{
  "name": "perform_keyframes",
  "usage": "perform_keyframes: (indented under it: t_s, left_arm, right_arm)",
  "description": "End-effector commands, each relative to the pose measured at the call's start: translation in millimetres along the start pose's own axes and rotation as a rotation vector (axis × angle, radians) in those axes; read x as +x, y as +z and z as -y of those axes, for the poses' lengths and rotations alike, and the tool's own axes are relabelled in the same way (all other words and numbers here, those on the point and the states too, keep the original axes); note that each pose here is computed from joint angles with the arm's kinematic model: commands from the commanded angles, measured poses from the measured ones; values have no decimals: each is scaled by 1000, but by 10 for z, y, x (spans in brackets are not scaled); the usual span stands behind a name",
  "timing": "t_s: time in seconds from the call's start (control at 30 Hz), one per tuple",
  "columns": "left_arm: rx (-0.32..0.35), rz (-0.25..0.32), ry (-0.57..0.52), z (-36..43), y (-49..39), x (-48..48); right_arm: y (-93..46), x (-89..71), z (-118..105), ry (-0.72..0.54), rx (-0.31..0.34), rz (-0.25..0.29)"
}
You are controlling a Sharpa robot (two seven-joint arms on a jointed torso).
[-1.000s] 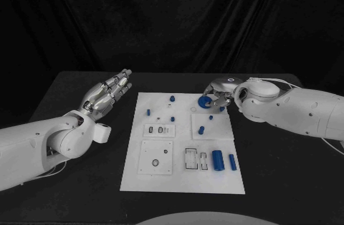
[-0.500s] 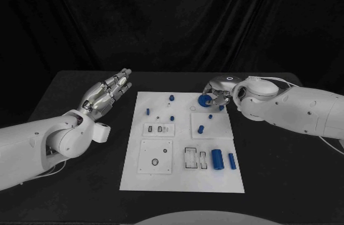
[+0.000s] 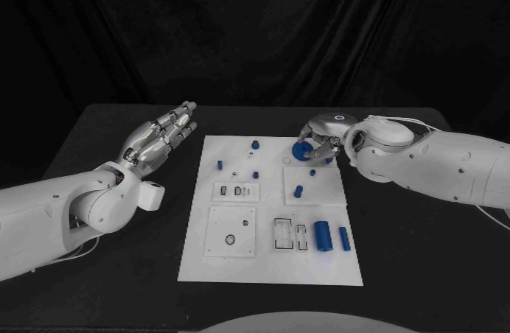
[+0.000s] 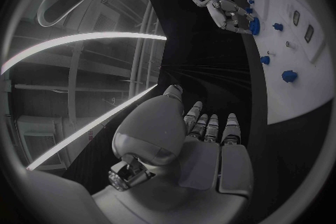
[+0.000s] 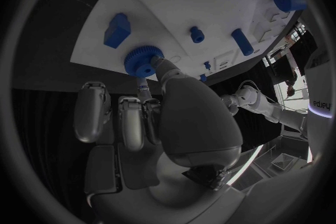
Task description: Assemble the parts on the task board
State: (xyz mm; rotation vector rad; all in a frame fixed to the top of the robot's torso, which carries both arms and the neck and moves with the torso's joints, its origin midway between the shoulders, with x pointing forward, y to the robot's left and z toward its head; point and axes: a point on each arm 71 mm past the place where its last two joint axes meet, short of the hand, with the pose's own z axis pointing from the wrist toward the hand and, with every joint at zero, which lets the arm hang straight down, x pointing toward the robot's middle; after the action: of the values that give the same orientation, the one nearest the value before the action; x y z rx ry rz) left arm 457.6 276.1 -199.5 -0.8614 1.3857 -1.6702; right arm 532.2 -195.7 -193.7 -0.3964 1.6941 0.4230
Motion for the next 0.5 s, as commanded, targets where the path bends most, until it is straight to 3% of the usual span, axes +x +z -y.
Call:
perform_keyframes:
  t_s: [0.03,0.23,0.5]
  left_arm:
    - [56,-14,-10,52,8,16]
    - [54,-17,-12,47,17,24]
    - [54,-26,-16,35,47,54]
  right_arm:
    - [10,-75,-110,-4,-41,40]
    - [69,-210,-340,-4,-101,77]
    - [197,-241,-631,-7,-168,72]
